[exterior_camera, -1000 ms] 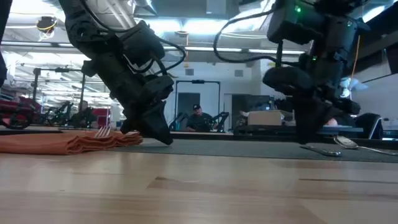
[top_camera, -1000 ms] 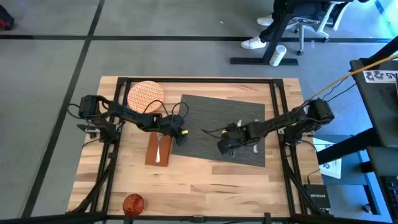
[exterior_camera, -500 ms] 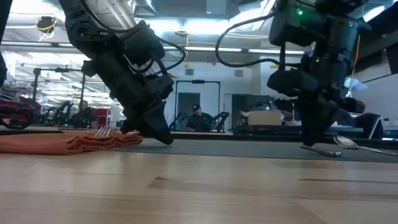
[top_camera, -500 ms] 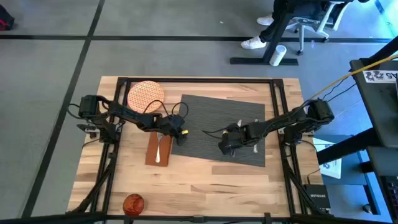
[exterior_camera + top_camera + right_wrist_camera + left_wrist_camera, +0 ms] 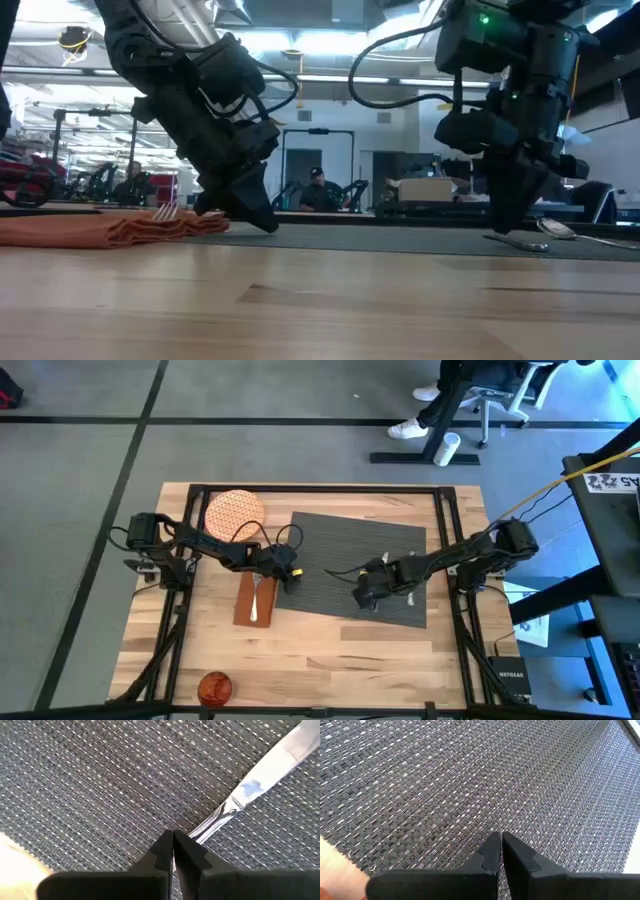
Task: Set table place
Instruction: Put the silver table knife on the gray tablemat to the left of the silver spoon
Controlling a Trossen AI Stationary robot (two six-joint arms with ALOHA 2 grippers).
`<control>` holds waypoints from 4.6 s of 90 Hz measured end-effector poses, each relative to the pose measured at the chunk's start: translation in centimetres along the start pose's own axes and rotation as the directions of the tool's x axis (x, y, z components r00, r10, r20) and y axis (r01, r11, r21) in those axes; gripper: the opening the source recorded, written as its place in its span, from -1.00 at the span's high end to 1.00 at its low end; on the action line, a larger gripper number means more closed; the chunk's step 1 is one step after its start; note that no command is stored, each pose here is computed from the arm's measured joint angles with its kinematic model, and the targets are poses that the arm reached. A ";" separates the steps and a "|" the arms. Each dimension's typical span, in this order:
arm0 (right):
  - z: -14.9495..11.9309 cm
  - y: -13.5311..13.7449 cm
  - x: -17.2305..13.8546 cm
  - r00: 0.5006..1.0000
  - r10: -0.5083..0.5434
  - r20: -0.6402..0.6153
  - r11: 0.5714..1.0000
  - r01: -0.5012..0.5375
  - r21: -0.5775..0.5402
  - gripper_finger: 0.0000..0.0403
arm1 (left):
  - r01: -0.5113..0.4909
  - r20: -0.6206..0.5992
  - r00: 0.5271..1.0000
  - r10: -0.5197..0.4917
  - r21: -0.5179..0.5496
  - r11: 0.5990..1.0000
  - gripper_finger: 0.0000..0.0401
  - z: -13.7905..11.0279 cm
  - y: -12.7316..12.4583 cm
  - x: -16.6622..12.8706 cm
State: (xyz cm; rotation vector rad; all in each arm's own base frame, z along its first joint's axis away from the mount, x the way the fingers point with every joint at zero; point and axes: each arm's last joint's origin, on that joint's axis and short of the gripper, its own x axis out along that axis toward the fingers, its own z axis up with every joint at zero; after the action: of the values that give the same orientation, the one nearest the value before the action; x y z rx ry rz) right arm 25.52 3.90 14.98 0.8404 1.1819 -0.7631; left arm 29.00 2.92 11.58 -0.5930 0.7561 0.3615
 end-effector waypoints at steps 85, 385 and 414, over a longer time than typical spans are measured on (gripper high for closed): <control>0.2 0.6 -0.2 0.997 0.079 0.006 0.995 -0.078 -0.057 1.00 | 0.000 0.000 1.000 0.000 0.005 1.000 1.00 0.0 0.0 0.0; 2.0 -2.2 -2.2 0.981 -0.099 0.166 0.949 0.043 0.313 1.00 | 0.005 0.002 1.000 -0.005 -0.015 1.000 1.00 0.0 -0.1 0.0; 4.7 -3.3 -0.4 0.980 -0.156 0.126 0.942 0.109 0.317 1.00 | 0.012 -0.015 1.000 -0.012 0.000 1.000 1.00 -0.5 -0.6 0.0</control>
State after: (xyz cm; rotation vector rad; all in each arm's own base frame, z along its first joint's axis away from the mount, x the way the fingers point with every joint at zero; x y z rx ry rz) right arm 24.83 -1.74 15.59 0.9481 1.0054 -1.1241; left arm 29.03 2.14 11.56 -0.6000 0.7668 0.3462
